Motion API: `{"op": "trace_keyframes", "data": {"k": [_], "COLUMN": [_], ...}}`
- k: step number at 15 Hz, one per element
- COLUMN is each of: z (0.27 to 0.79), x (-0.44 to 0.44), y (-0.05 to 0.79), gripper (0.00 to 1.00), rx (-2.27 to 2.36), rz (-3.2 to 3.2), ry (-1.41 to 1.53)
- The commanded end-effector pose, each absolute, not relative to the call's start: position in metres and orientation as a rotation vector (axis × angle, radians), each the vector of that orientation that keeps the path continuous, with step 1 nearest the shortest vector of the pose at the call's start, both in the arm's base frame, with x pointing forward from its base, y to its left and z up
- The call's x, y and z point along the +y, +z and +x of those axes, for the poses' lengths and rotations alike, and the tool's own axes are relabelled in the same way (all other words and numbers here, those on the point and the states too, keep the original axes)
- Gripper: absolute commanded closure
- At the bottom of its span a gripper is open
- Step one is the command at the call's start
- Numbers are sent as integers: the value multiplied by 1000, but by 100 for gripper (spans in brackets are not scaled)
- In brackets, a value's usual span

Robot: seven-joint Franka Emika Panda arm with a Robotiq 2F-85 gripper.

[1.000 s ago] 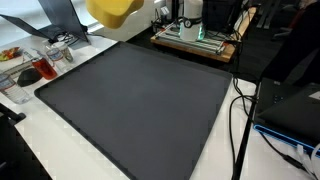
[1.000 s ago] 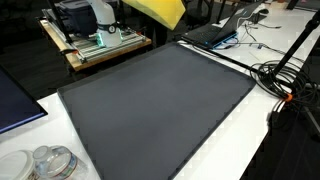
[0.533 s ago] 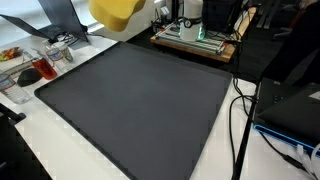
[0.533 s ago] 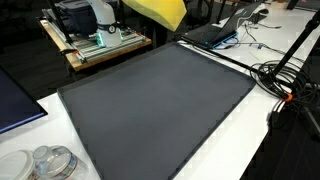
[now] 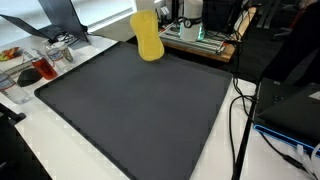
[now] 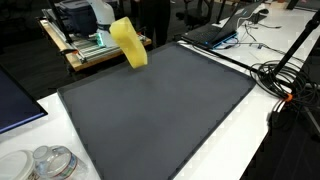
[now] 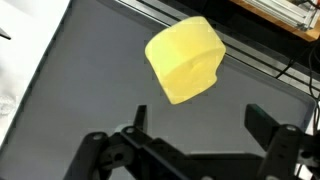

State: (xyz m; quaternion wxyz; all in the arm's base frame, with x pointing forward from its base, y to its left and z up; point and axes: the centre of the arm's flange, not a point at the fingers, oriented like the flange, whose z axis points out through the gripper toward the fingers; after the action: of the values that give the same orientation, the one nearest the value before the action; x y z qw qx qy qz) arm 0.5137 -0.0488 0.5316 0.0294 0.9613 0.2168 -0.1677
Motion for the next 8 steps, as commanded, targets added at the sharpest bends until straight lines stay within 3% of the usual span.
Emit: {"op": "trace_keyframes", "data": {"k": [1, 8], "z": [511, 512], "x": [-47, -47], "y": [541, 538], "gripper": [0, 0], "rx": [692, 677], "rz": [2939, 2981], "ry": [-528, -482]}}
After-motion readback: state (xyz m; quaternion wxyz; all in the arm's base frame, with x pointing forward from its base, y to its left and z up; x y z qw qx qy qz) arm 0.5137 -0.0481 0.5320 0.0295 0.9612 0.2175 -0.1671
